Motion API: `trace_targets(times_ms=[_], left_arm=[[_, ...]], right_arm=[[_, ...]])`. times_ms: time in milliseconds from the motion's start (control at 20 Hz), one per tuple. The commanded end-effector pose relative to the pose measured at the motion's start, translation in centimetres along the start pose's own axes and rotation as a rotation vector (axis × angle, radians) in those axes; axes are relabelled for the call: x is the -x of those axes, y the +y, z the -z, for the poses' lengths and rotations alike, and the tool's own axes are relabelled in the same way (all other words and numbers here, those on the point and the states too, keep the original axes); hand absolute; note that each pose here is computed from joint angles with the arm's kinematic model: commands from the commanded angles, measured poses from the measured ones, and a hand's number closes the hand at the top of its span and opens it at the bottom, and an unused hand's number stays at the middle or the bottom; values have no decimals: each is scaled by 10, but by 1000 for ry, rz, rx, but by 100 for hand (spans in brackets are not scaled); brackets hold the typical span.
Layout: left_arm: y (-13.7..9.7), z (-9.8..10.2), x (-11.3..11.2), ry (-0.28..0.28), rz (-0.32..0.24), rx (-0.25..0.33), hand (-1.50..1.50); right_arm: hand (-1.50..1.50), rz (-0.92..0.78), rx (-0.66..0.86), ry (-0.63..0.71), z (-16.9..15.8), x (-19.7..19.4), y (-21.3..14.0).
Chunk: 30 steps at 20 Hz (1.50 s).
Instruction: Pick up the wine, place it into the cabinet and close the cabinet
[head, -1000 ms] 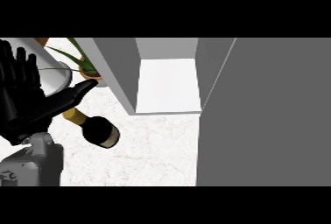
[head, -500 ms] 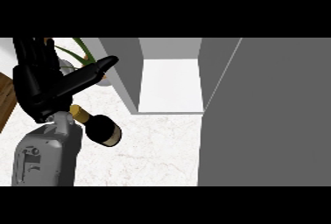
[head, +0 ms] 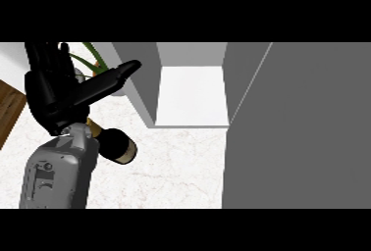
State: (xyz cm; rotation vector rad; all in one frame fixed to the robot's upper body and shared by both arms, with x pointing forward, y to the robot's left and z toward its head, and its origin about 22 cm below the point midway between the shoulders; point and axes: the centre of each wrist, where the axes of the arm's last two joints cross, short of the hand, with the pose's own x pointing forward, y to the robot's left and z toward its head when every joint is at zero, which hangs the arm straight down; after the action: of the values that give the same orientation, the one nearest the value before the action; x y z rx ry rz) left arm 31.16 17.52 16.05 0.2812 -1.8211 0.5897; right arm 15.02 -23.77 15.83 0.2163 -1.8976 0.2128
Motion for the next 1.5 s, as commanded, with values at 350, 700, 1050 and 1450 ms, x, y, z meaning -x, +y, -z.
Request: trace_targets(times_ms=[350,700,1050,1450], left_arm=[[1,-29,7,46,43,-53,-150],[38,-17,2,38,75,-112,-150],[69,-35,19,53,110,-138,-150],[97,-48,36,109,124,-187,-150]], right_arm=[[-150,18,19,-22,-2,7,0],[-150,-14,-3,10,8,-8,4],[-150,-18,12,-17,8,-13,24],[-150,-8,17,-10,4,1,12]])
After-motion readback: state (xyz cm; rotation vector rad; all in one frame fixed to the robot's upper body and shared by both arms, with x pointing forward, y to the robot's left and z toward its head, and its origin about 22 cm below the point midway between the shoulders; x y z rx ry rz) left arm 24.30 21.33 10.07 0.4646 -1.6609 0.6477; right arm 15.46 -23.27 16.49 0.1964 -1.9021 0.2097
